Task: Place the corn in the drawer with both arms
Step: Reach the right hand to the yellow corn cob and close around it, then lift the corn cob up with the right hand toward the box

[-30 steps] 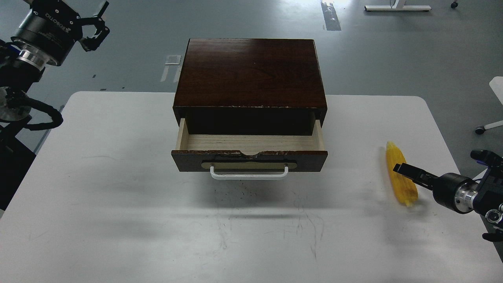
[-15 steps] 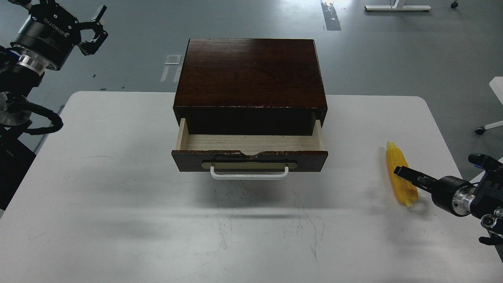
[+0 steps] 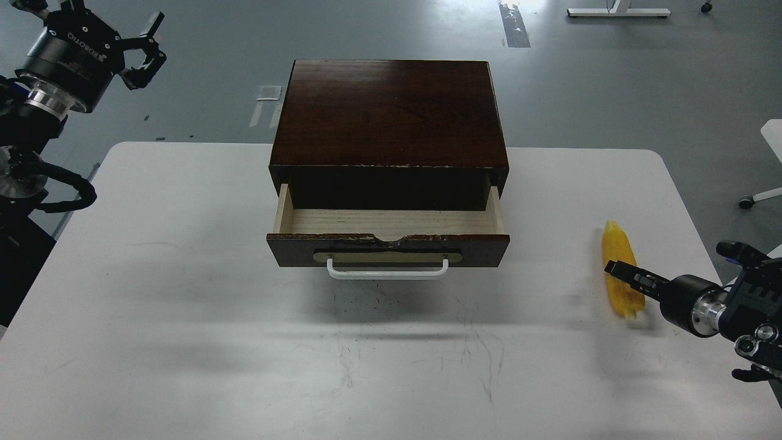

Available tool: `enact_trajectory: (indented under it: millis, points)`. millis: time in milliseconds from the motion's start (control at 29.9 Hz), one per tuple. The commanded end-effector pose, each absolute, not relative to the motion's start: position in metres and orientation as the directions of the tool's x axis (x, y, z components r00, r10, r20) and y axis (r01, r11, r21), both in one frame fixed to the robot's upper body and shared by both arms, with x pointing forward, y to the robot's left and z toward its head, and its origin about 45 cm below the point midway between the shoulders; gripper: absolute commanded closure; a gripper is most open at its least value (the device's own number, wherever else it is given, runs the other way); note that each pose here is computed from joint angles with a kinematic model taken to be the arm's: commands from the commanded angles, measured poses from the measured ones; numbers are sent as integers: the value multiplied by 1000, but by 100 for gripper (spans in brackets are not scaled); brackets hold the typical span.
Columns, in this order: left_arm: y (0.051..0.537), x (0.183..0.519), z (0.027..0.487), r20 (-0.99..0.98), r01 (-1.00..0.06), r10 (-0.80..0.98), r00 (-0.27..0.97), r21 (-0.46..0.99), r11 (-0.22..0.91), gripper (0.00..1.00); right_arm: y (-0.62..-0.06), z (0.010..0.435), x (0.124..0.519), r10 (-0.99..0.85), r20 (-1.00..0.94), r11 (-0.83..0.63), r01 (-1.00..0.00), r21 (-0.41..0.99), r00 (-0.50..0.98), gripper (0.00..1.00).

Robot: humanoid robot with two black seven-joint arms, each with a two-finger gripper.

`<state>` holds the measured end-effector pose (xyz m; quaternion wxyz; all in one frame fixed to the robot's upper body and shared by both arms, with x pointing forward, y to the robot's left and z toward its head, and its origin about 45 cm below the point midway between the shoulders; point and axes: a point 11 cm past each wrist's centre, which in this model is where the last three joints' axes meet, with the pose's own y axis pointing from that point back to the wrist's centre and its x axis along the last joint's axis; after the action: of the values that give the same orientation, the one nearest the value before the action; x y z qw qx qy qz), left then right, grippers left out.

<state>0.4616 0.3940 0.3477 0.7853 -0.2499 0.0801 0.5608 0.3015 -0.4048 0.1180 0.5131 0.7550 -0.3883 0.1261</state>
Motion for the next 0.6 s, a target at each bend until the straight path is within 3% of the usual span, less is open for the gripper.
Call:
enact_trajectory:
  millis: [0, 134, 167, 267, 401, 568]
  points:
    - [397, 460, 347, -403, -923, 845, 352, -299, 242, 2, -402, 121, 306, -467, 599, -171, -731, 661, 651, 52]
    - [398, 460, 348, -402, -923, 846, 351, -299, 241, 2, -403, 119, 304, -473, 596, -168, -730, 662, 649, 59]
    - [400, 460, 348, -399, -924, 848, 349, -300, 239, 2, -403, 119, 303, -478, 593, -167, -730, 663, 648, 69]
    - [401, 459, 350, -398, -923, 849, 348, -301, 238, 2, -402, 119, 303, -479, 593, -167, -731, 662, 647, 85]
    - [404, 459, 352, -394, -923, 852, 346, -303, 235, 2, -397, 120, 303, -481, 587, -181, -730, 659, 651, 95]
    - [411, 457, 355, -385, -925, 859, 337, -303, 227, 2, -401, 137, 290, -486, 577, -200, -725, 659, 657, 98]
